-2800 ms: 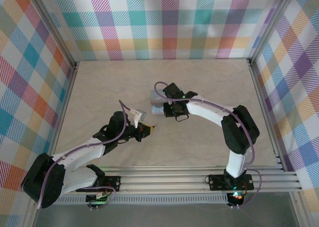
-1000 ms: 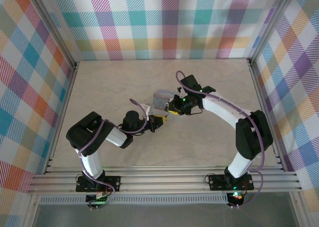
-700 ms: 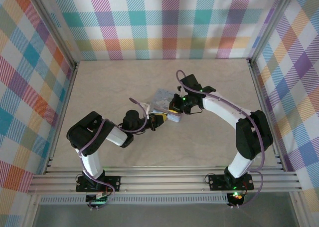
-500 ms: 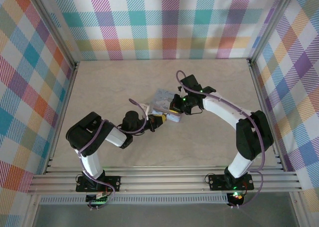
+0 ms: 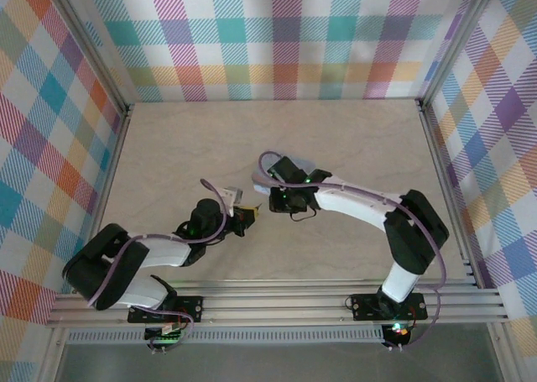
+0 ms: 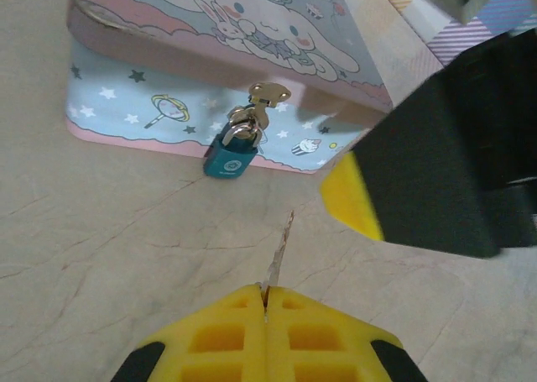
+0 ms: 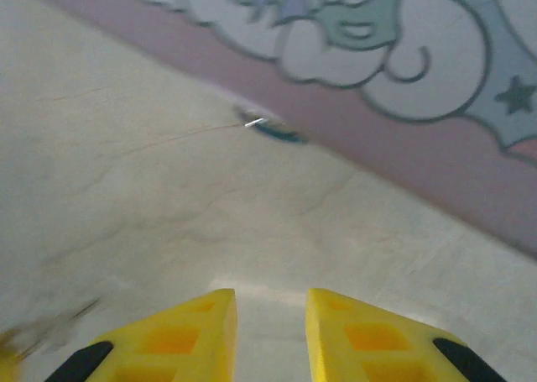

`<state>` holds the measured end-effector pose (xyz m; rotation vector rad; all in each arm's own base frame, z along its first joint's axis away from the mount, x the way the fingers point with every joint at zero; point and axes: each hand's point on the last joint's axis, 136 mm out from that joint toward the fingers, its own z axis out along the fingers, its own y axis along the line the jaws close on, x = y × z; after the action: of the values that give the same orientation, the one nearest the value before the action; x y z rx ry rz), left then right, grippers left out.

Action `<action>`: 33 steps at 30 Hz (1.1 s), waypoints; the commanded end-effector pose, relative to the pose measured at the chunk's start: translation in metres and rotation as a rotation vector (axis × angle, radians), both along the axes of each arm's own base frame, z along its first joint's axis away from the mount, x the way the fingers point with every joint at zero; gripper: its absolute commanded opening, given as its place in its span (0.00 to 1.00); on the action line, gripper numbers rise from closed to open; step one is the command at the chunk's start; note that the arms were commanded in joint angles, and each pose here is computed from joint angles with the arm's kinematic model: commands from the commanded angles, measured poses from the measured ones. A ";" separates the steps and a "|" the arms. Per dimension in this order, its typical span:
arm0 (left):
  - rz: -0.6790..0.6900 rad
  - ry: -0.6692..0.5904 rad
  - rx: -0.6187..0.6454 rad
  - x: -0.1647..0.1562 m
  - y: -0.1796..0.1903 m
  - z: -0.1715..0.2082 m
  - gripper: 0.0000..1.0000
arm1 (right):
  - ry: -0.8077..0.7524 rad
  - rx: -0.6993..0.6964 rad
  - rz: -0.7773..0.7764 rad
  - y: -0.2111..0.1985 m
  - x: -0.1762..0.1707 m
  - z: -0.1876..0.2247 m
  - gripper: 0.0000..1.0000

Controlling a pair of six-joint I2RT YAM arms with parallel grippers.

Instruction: Unlock a padlock with a key

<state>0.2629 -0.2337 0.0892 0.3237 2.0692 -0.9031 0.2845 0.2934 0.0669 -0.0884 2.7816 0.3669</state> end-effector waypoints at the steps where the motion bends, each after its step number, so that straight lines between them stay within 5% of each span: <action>1: 0.008 -0.002 0.070 -0.006 0.010 -0.007 0.00 | -0.072 -0.056 -0.009 -0.009 0.019 0.000 0.29; 17: 0.009 -0.017 0.077 -0.008 0.012 -0.003 0.00 | -0.119 -0.079 -0.030 -0.034 0.044 -0.002 0.34; 27: 0.007 -0.008 0.077 -0.011 0.014 -0.005 0.00 | -0.176 -0.133 -0.143 -0.017 0.047 -0.007 0.57; 33: -0.004 -0.011 0.079 -0.016 0.015 0.001 0.00 | -0.203 -0.167 -0.193 -0.008 0.062 -0.024 0.59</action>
<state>0.2542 -0.2194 0.0907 0.3355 2.0964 -0.8291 0.3347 0.2824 0.0431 0.0260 2.6358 0.0967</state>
